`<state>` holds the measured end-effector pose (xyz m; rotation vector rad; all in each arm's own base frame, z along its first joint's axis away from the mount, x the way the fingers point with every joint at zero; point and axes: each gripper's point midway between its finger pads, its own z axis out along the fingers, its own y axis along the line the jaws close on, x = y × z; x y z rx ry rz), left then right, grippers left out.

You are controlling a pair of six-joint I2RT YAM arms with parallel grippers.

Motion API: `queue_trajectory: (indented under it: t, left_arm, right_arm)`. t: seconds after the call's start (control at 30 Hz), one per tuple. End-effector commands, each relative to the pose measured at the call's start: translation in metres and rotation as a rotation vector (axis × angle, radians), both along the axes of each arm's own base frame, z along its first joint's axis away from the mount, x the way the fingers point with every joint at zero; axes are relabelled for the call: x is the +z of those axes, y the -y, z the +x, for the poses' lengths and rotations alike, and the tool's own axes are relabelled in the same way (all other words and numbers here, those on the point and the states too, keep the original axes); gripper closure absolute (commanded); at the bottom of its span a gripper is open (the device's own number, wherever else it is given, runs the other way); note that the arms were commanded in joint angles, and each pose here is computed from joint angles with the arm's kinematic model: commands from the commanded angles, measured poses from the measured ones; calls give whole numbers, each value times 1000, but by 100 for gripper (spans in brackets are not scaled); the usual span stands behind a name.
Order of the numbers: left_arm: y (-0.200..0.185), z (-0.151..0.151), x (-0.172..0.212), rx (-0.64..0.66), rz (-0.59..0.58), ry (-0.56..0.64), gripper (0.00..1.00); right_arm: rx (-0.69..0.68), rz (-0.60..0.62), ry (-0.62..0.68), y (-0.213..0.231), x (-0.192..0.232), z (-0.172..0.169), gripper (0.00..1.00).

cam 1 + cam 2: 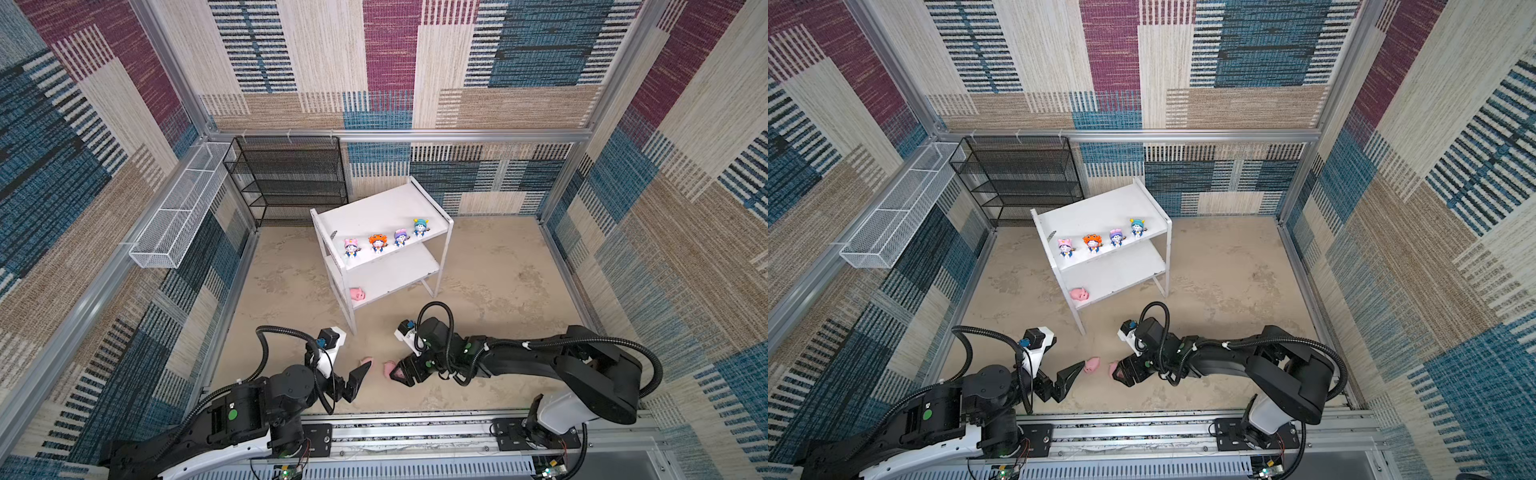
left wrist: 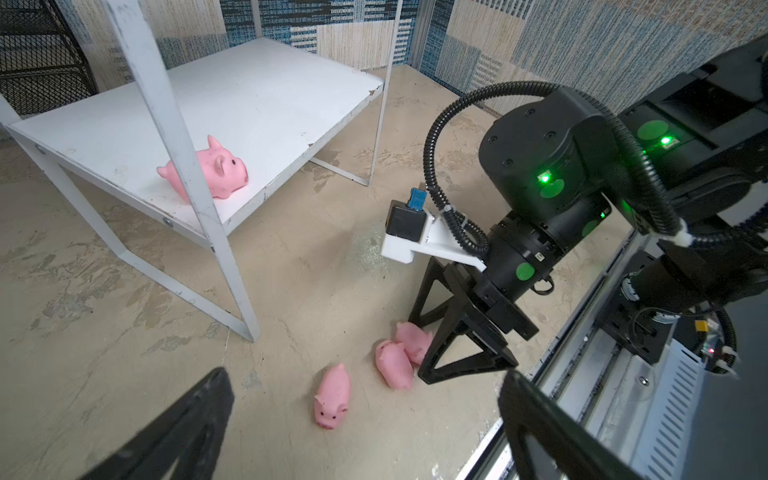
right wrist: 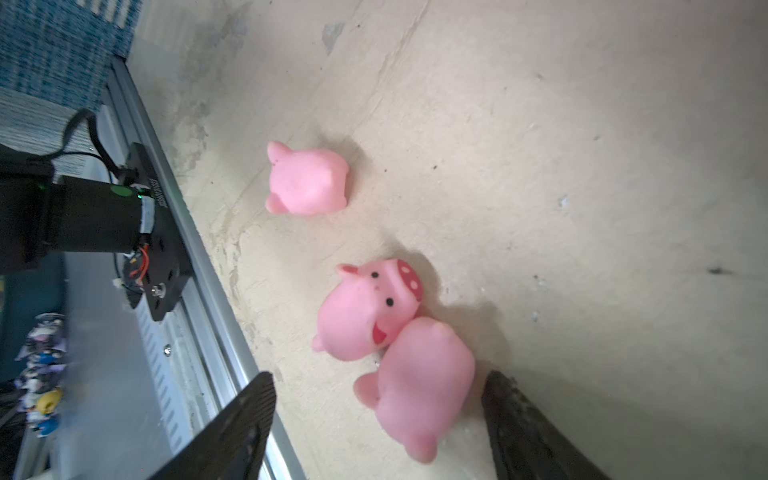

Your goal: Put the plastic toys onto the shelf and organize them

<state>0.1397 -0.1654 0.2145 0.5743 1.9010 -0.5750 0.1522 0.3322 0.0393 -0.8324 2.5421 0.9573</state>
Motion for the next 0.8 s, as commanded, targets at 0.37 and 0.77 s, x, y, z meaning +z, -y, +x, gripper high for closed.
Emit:
queue_trajectory:
  t: [0.37,0.77]
  left_arm:
    - [0,1,-1,8,6,-5,0]
    - [0,2,-1,12,7,-5,0]
  right_arm:
    - [-90,-202,198,24,-8,14,50]
    - [-42,-163,221,6,-1,14,40]
